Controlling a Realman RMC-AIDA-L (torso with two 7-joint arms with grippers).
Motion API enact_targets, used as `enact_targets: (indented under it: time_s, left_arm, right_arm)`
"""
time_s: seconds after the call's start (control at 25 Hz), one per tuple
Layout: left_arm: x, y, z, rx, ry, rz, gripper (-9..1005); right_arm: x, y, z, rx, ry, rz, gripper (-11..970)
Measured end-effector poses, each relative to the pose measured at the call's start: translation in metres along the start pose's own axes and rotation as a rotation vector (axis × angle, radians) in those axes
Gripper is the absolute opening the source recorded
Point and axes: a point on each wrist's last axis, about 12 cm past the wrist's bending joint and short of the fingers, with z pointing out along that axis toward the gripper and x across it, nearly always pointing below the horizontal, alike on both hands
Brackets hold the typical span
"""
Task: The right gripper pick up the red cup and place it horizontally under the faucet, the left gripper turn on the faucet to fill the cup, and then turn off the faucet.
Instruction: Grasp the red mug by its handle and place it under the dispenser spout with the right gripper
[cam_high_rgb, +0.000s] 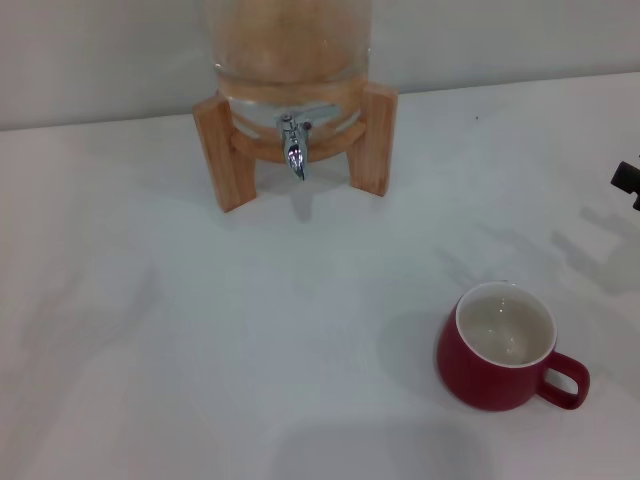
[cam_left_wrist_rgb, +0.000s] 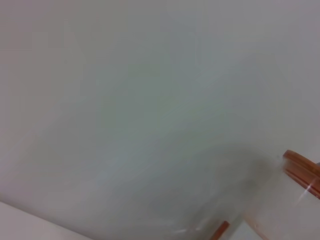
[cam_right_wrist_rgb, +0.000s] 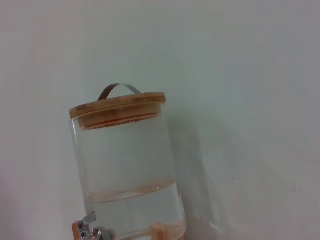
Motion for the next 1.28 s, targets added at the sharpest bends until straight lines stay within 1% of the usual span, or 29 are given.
enact_targets:
  time_s: [0.4, 0.48, 0.64, 0.72, 0.96, 1.12, 1.28]
  left_arm:
    - [0.0, 0.0, 0.0, 0.001, 0.003, 0.015, 800]
    - [0.002, -0.002, 0.0, 0.011, 0.017, 0.061, 800]
    - [0.009, -0.008, -0.002, 0.031, 0.048, 0.256, 800]
    - [0.013, -0.009, -0.004, 0.029, 0.04, 0.302, 800]
    - [0.014, -0.007, -0.006, 0.033, 0.018, 0.288, 800]
    - [0.014, -0.006, -0.005, 0.029, 0.01, 0.284, 800]
    - [0.012, -0.006, -0.005, 0.029, 0.001, 0.283, 800]
  right_arm:
    - [0.0, 0.0, 0.0, -0.002, 0.001, 0.002, 620]
    - [0.0, 0.0, 0.0, -0.002, 0.002, 0.002, 619]
    - [0.001, 0.0, 0.0, -0.002, 0.002, 0.002, 619]
    - [0.001, 0.0, 0.0, -0.003, 0.002, 0.002, 618]
    - [0.001, 0.001, -0.004, -0.011, 0.032, -0.018, 617]
    - [0.002, 0.003, -0.02, -0.029, 0.124, -0.071, 617]
    - [0.008, 0.006, -0.035, -0.028, 0.183, -0.079, 616]
